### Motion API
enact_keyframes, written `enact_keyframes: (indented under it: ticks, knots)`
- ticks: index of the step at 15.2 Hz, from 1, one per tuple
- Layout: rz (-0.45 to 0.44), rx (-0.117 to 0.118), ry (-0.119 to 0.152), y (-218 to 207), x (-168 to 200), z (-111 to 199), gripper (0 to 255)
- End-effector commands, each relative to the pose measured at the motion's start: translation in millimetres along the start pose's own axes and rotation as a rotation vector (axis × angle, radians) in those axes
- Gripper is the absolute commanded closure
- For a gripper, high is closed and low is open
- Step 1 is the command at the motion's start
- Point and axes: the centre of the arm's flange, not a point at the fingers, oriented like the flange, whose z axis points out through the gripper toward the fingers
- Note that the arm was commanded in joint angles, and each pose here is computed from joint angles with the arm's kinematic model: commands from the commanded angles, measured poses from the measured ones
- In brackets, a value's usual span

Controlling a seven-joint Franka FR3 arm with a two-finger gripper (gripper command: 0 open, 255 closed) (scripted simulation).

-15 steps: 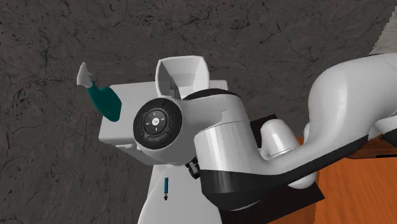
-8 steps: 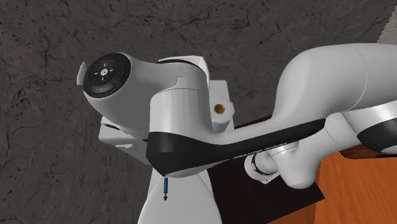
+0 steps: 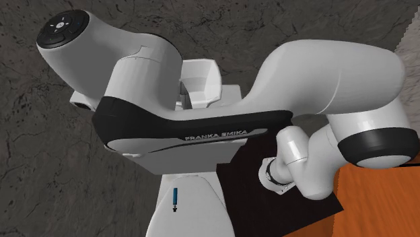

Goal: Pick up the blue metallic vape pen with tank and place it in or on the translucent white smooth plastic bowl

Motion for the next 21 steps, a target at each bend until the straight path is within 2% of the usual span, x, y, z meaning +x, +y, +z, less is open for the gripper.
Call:
enact_keyframes:
  ticks: [1, 7, 14, 15, 21]
  knots:
    - [-0.002, 0.000, 0.004, 5, 3, 7, 0]
    - [-0.002, 0.000, 0.004, 5, 3, 37, 0]
    - [-0.002, 0.000, 0.003, 5, 3, 37, 0]
    - [-0.002, 0.000, 0.003, 5, 3, 37, 255]
    - [-0.002, 0.000, 0.003, 5, 3, 37, 255]
